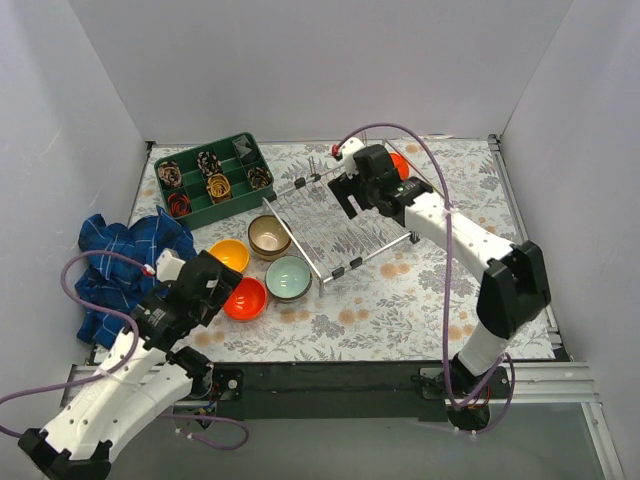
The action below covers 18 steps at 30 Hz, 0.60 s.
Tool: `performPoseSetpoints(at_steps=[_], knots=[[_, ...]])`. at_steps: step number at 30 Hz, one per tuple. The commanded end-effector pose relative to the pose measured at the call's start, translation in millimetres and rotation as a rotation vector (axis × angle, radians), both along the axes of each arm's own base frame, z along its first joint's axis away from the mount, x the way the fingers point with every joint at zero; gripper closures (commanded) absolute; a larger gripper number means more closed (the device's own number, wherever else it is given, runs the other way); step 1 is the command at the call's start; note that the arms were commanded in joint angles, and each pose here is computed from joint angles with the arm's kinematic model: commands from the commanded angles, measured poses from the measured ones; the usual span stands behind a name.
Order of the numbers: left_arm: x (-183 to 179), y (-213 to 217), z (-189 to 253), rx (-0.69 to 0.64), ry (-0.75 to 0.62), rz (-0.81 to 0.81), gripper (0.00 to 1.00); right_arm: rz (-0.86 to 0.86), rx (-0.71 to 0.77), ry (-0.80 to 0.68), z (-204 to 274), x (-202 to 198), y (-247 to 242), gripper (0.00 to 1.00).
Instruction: Unload the bowls from the dish rack
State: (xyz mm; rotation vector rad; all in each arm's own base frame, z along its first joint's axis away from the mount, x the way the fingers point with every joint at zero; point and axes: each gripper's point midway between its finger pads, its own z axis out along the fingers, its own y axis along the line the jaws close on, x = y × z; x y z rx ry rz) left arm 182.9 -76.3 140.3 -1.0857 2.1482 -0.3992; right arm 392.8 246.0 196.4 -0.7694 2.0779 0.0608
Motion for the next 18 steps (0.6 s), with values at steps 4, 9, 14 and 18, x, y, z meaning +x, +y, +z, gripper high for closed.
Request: performPoseSetpoints(at_steps=[4,9,14,18], knots=[[5.4,3.8,60.0,0.067,-0.129,-0.104,0.02,-0.101,-0.424,-0.146,0.2,82.5,-47.9,0.02],[15.3,-4.3,85.2,0.099,-0.198,-0.186,0.02,-0.104,-0.571,-0.176,-18.8,124.8,-65.8,0.01],[23.6,-5.7,96.8,0.157,-0.222,-0.228,0.02,-0.113,-0.615,-0.212,-28.8,151.6,-73.0,0.01],[28.4,-8.6,95.9,0.172,-0.216,-0.241,0.02,-0.092,-0.616,-0.210,-43.7,163.4,-71.7,0.01]])
